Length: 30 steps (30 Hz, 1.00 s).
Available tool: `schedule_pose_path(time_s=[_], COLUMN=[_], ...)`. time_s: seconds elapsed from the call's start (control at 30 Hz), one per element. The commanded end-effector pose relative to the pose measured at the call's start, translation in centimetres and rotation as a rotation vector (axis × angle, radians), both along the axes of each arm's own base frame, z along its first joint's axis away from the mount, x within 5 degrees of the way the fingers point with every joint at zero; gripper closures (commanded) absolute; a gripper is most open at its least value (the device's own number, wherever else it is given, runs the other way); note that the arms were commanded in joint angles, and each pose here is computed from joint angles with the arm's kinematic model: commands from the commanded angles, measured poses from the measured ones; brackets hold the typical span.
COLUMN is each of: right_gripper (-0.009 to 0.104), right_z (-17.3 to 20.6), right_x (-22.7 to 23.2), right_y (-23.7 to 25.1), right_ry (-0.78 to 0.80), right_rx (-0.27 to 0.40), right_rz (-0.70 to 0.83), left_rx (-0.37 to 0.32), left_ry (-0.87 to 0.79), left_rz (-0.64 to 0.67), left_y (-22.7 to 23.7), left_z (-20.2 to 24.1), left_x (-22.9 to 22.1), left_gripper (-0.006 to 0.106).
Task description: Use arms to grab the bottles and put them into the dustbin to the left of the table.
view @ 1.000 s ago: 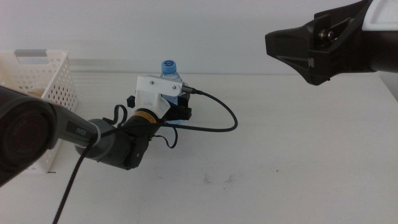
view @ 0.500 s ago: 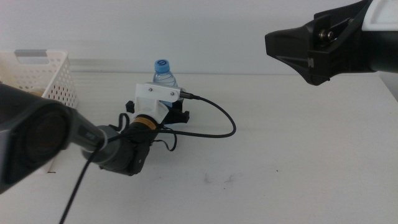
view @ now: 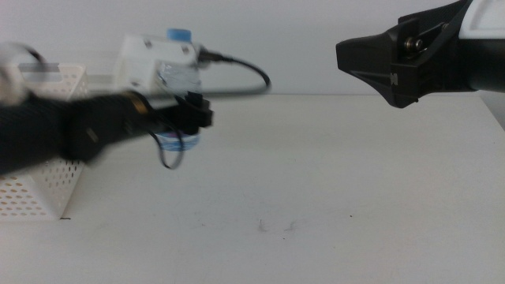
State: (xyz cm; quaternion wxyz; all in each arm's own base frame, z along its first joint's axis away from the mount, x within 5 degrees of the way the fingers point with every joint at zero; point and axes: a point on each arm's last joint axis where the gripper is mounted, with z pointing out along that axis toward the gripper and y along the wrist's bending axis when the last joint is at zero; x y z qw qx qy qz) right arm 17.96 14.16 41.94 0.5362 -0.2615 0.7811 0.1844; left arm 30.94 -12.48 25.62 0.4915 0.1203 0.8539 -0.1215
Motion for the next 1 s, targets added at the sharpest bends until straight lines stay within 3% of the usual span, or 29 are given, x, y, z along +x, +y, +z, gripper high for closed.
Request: schedule_pose_path(time_s=[0.0,0.13,0.3,0.47,0.67,0.97], right_gripper=[0.006,0.006,0.006,0.006,0.006,0.006], right_z=[0.1,0.1,0.1,0.1,0.1,0.1], right_x=[-0.1,-0.1,-0.1,-0.1,-0.1,-0.1], right_y=[0.0,0.0,0.0,0.0,0.0,0.0], right_ry=[-0.011,-0.011,-0.011,-0.011,-0.011,-0.011], right_rx=[0.004,0.004,0.004,0.004,0.004,0.004], right_rz=[0.002,0.002,0.002,0.002,0.002,0.002], left_rx=[0.061,0.19,0.244,0.231,0.19,0.256], left_ry=[0.082,0.216,0.383,0.527,0.603,0.65], left_rz=[0.003,0.132,0.277,0.296,0.295,0.284], left_y=[1.5,6.8,13.9,19.0,21.4,22.5], left_z=[3.6,7.1,8.6,7.9,4.0,-0.3], left_x=[-0.7,0.1,1.4,2.8,5.2,7.3], left_gripper=[0.102,0.102,0.102,0.102,0.102,0.102])
